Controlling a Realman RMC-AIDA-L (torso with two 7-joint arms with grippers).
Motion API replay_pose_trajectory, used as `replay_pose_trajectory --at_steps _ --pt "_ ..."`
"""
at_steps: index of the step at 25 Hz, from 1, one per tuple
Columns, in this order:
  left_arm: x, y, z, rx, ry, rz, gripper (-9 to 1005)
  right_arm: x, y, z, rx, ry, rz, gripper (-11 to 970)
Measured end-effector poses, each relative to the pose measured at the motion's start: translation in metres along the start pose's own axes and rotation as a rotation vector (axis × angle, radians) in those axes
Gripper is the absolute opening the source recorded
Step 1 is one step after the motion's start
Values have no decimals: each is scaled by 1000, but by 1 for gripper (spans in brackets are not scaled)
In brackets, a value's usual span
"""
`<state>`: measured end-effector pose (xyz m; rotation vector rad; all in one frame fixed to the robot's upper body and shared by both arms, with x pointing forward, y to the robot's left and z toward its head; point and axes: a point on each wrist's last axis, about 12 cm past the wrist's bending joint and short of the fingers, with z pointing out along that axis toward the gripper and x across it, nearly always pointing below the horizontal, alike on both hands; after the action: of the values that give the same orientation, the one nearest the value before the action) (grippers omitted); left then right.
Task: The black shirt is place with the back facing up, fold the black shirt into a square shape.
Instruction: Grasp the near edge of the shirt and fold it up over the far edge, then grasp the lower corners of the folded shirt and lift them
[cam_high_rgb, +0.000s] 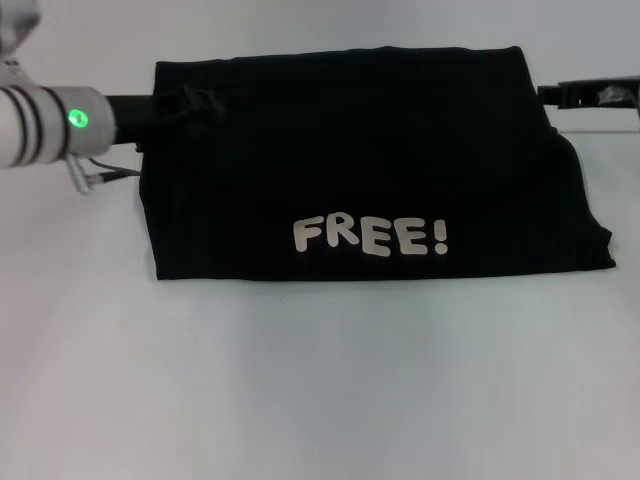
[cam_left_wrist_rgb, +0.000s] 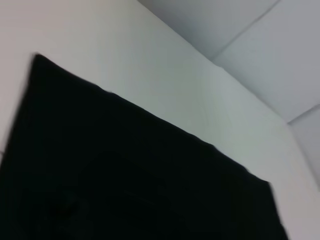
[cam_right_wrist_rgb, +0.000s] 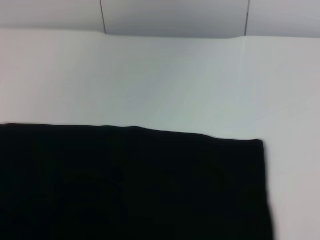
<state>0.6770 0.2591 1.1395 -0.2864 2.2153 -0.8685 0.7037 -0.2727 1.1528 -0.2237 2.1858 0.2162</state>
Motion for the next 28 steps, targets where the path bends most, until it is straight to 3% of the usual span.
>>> replay_pose_trajectory --at_steps 7,12,16,28 --pt "-2 16 -47 94 146 -16 469 -19 -9 -25 -120 124 135 461" --pt "6 36 -63 25 242 17 633 -30 -13 -39 -168 204 208 651" --pt "15 50 -66 -38 275 14 549 -35 -19 -47 -188 229 242 743" --pt "36 66 -51 -104 262 -2 497 -30 -24 -48 -186 235 255 743"
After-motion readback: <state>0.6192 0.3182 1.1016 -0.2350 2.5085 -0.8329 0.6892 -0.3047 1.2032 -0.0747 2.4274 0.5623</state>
